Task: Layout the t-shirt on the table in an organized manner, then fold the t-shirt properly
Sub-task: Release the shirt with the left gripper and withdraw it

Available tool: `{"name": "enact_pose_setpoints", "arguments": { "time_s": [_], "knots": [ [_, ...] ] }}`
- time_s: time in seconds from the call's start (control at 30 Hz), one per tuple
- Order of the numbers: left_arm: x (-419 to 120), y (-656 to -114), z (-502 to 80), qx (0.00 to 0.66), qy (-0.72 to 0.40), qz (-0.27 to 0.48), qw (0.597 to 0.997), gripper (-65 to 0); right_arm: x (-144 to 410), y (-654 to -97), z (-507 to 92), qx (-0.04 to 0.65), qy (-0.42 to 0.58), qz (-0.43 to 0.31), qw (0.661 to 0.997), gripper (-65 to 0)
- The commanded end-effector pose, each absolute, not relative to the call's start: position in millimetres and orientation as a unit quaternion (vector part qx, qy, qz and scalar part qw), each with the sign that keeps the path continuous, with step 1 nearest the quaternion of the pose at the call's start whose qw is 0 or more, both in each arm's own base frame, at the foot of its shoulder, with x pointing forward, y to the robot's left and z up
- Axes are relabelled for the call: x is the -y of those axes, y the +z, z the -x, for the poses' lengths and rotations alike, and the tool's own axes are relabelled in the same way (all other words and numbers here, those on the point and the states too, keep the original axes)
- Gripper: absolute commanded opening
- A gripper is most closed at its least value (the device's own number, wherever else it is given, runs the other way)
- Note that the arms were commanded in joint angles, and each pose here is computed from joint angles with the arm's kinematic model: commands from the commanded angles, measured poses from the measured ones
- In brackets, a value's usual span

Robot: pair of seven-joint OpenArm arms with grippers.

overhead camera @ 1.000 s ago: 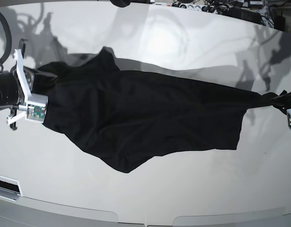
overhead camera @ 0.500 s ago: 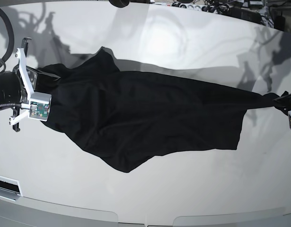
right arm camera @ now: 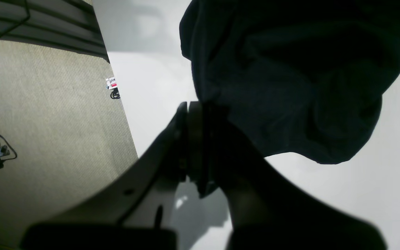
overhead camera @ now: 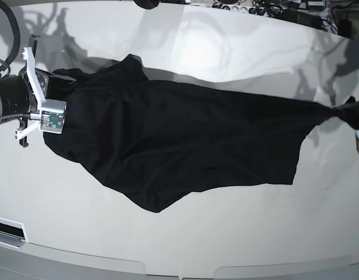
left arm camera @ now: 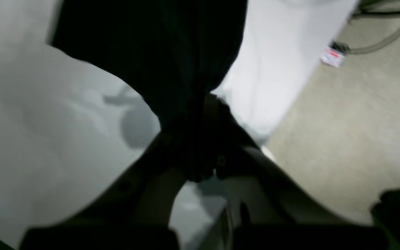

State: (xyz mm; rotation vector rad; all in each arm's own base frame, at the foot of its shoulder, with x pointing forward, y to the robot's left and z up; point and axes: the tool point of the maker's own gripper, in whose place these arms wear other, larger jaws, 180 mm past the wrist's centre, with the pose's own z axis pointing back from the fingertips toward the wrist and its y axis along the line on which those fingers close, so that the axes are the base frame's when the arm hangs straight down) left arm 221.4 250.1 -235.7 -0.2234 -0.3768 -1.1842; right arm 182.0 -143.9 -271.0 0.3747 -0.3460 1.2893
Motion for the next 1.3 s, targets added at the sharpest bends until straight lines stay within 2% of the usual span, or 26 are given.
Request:
{"name": "enact_pose_setpoints", "arguments": {
  "time_s": [0.0,0.03,0.13,0.17,0.2,0.4,0.57,0.7,0.83,1.07,1.27],
  "knots": [
    [-253,-221,-229,0.183,-0.560,0.089,0.803,-65.0,145,-260,-187,0.173,0.604,-0.162,0.761,-61.6],
    [-255,-220,-231,0.184,-0.563,0.083,0.802,-58.3,145,-259,-186,0.173,0.607,-0.159,0.759,-54.2],
    [-256,-215,-235,0.189,-0.564,0.076,0.800,-30.5,146,-252,-189,0.179,0.619,-0.143,0.751,-30.5],
    [-256,-214,-236,0.191,-0.565,0.075,0.799,-25.1,147,-249,-191,0.182,0.622,-0.137,0.749,-26.0],
    [-256,-213,-237,0.195,-0.564,0.074,0.799,-23.5,149,-247,-193,0.183,0.624,-0.131,0.748,-24.1],
    [-256,-199,-250,0.220,-0.562,0.056,0.796,-23.4,150,-244,-197,0.188,0.625,-0.124,0.747,-24.2],
    [-266,-170,-290,0.294,-0.515,-0.015,0.805,-23.4,150,-241,-201,0.193,0.626,-0.120,0.746,-24.3],
    [-287,-150,-329,0.371,-0.434,-0.071,0.818,-23.4,150,-229,-214,0.215,0.629,-0.102,0.740,-24.3],
    [-327,-165,-352,0.400,-0.337,-0.088,0.848,-23.4,151,-215,-228,0.238,0.630,-0.082,0.735,-24.3],
    [-393,-214,-374,0.423,-0.152,-0.047,0.892,-23.4,151,-199,-243,0.268,0.626,-0.066,0.730,-24.3],
    [-407,-269,-378,0.419,-0.043,0.058,0.905,-23.4,153,-204,-250,0.268,0.603,-0.081,0.747,-24.3]
  ]
}}
